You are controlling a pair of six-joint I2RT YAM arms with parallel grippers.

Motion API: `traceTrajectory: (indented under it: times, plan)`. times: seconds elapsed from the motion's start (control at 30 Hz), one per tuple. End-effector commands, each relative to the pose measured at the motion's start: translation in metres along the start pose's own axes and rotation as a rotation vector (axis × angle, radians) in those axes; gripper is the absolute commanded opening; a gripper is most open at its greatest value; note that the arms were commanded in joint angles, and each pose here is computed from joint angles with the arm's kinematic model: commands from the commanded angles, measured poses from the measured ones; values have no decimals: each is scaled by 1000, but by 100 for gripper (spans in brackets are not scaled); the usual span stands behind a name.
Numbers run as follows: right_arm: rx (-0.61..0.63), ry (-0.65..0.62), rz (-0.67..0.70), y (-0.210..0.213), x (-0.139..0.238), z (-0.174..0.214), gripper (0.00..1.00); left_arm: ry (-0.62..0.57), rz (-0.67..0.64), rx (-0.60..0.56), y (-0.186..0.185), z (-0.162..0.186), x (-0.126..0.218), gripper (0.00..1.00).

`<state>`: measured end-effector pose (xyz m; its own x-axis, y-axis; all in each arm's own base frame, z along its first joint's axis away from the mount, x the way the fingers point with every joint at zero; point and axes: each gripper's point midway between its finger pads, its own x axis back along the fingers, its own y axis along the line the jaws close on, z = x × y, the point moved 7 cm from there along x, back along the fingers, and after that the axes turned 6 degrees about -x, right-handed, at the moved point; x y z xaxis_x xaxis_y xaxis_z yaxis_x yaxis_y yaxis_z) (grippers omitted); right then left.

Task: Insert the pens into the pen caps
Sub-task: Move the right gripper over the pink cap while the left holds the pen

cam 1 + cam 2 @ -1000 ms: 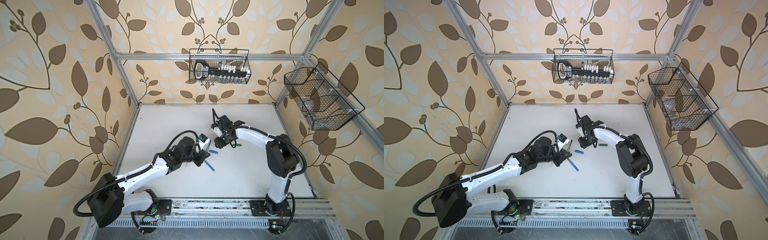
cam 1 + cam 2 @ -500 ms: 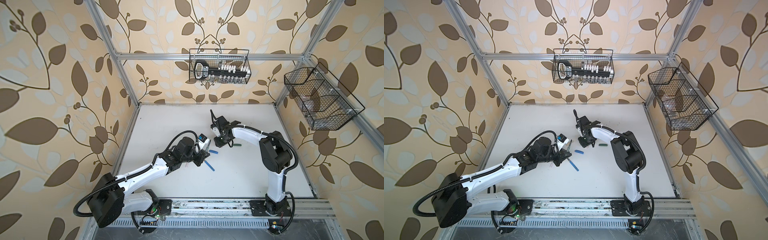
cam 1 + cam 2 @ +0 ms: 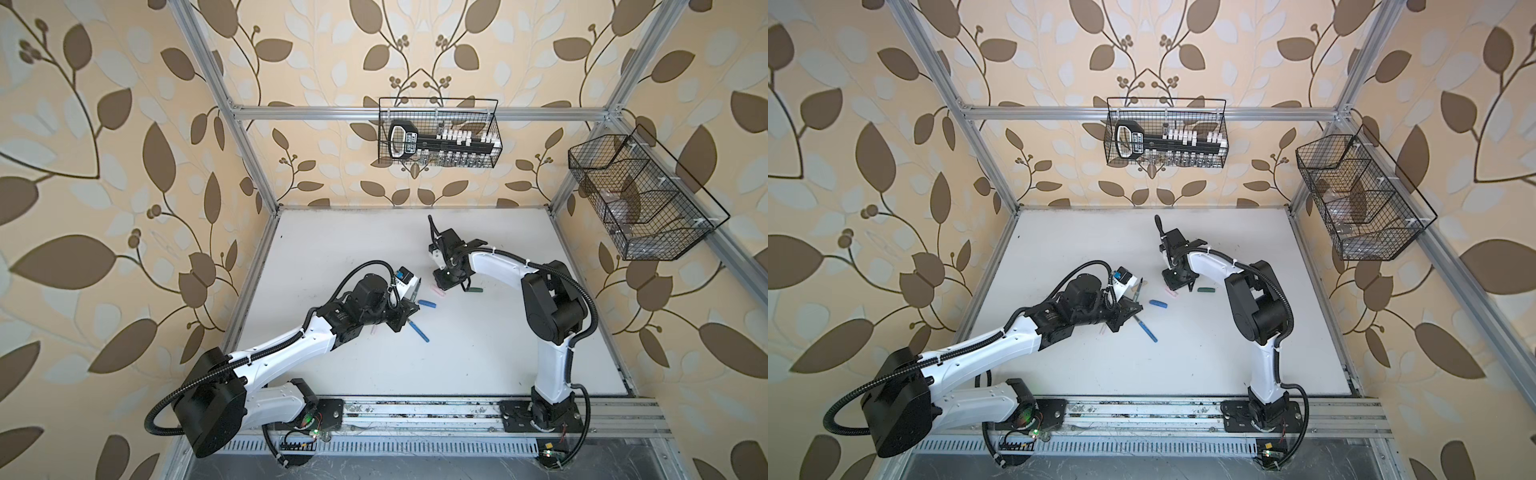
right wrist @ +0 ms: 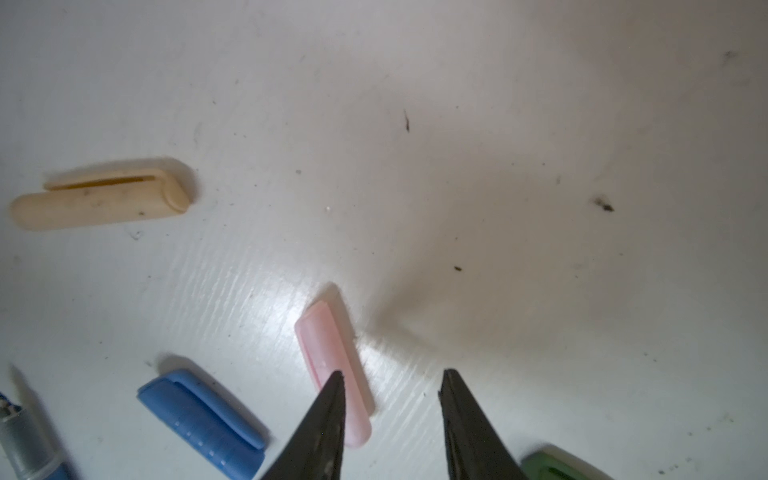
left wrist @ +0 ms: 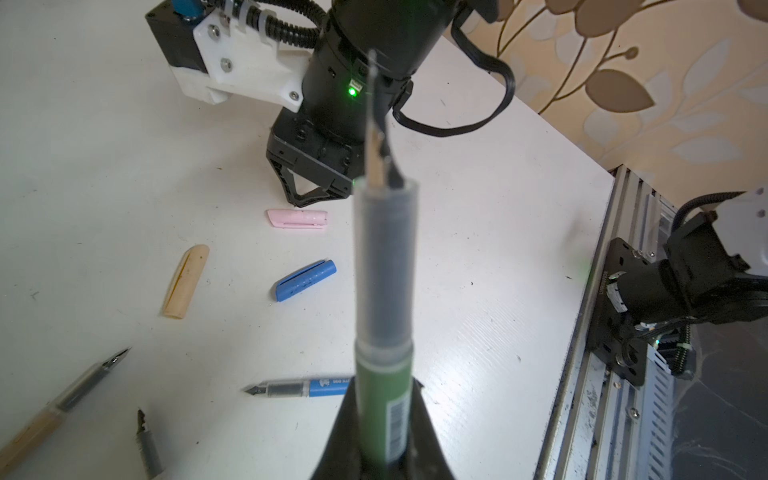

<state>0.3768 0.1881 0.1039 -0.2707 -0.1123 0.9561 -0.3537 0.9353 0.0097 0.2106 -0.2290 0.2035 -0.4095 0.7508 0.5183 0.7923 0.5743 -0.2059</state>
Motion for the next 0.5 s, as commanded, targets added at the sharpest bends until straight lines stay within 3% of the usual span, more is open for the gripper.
traceTrajectory:
  times: [0.0, 0.13, 0.47]
  plan:
    - [41, -44, -54, 8, 15, 2, 41, -37, 7, -18, -4, -6, 2, 0]
    - [133, -35, -74, 28, 13, 4, 45, -46, 7, -17, -5, -6, 4, 0]
    - [118, 22, 12, 22, -11, 4, 44, -44, 6, -18, -5, -6, 4, 0]
